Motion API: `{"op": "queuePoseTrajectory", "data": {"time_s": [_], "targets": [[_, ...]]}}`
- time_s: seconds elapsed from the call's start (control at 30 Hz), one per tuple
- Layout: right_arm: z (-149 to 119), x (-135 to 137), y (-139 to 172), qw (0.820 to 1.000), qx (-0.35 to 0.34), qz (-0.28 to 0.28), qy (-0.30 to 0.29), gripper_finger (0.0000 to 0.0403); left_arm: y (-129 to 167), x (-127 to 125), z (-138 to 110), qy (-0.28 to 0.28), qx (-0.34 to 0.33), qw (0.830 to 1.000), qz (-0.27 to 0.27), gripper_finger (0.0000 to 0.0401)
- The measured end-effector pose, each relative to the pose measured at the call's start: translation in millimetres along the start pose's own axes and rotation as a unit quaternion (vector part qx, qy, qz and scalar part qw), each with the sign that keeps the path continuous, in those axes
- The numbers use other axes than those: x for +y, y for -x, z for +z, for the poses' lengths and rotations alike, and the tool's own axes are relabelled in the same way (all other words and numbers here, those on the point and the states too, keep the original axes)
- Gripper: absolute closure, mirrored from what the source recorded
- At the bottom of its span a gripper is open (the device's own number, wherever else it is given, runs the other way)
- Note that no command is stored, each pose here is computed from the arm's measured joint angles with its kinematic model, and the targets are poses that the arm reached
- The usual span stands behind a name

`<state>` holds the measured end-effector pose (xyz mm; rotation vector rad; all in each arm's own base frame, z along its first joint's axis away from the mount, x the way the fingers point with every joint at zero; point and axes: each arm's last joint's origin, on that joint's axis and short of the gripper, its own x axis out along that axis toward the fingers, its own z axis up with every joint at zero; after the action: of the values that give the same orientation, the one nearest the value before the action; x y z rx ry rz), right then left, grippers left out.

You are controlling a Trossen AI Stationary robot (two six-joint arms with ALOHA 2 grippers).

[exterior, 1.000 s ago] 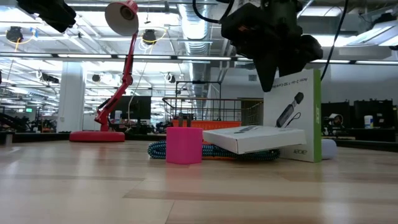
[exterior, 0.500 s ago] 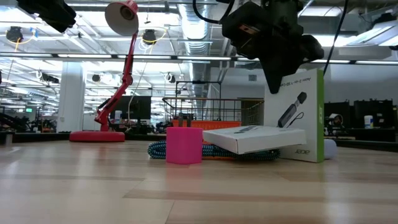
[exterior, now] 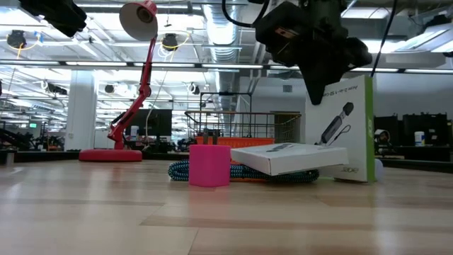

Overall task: Pick and place items into bin
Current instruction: Put the right card reader box into the gold wire basket

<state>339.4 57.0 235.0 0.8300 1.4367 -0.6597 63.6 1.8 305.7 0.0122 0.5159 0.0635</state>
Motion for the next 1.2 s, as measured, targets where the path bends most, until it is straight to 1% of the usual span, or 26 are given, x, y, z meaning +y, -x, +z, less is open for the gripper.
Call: {"op": "queuePoseTrajectory", "data": {"time_s": [0.23,0.3,0.33,0.43,0.5,0.53,0.57,0.67,0.73,0.83,1.07,1.2], "targets": [[0.0,-9.3,16.7,1.0,0.005,0.013,-0.012,0.0358,0.0,0.0,0.0,-0.001,0.0,1.0,0.0,0.0401],[1.8,-11.1,26.2,1.0,-0.001,0.02,-0.015,0.0359,-0.1,0.0,0.0,0.001,0.0,1.0,0.0,0.0401],[2.1,-13.9,31.6,1.0,-0.002,0.015,-0.014,0.036,-0.1,0.0,0.0,0.0,0.0,1.0,0.0,0.0401],[8.1,-17.2,49.9,1.0,-0.026,0.014,-0.011,0.036,-0.1,0.0,0.0,-0.003,0.0,1.0,0.0,0.0401],[11.4,-24.4,63.8,0.999,-0.04,-0.004,-0.007,0.036,0.0,0.0,0.0,-0.001,0.0,1.0,0.0,0.0401],[15.1,-25.4,71.4,0.998,-0.057,0.0,-0.006,0.036,0.0,0.0,0.0,0.0,0.0,1.0,0.0,0.0401],[19.9,-26.6,78.2,0.997,-0.073,0.003,-0.003,0.036,-0.1,0.0,0.0,0.001,0.0,1.0,0.0,0.0401],[33.1,-36.5,97.5,0.993,-0.113,-0.013,0.011,0.0361,0.0,0.0,0.0,-0.003,0.0,1.0,0.0,0.0401],[46.4,-41.9,112.2,0.988,-0.155,-0.004,0.019,0.0361,0.0,0.0,0.0,-0.003,0.0,1.0,0.0,0.0401],[66.8,-54.9,127.1,0.979,-0.2,-0.017,0.038,0.0361,-0.1,0.0,0.0,0.001,0.0,1.0,0.0,0.0401],[122.1,-88.3,148.1,0.953,-0.297,0.001,0.056,0.0361,0.0,0.0,0.0,0.0,0.0,1.0,0.0,0.0401],[152.2,-108.8,157.3,0.937,-0.344,0.037,0.055,0.0359,-0.1,0.0,0.0,-0.003,0.0,1.0,0.0,0.0401]]}}
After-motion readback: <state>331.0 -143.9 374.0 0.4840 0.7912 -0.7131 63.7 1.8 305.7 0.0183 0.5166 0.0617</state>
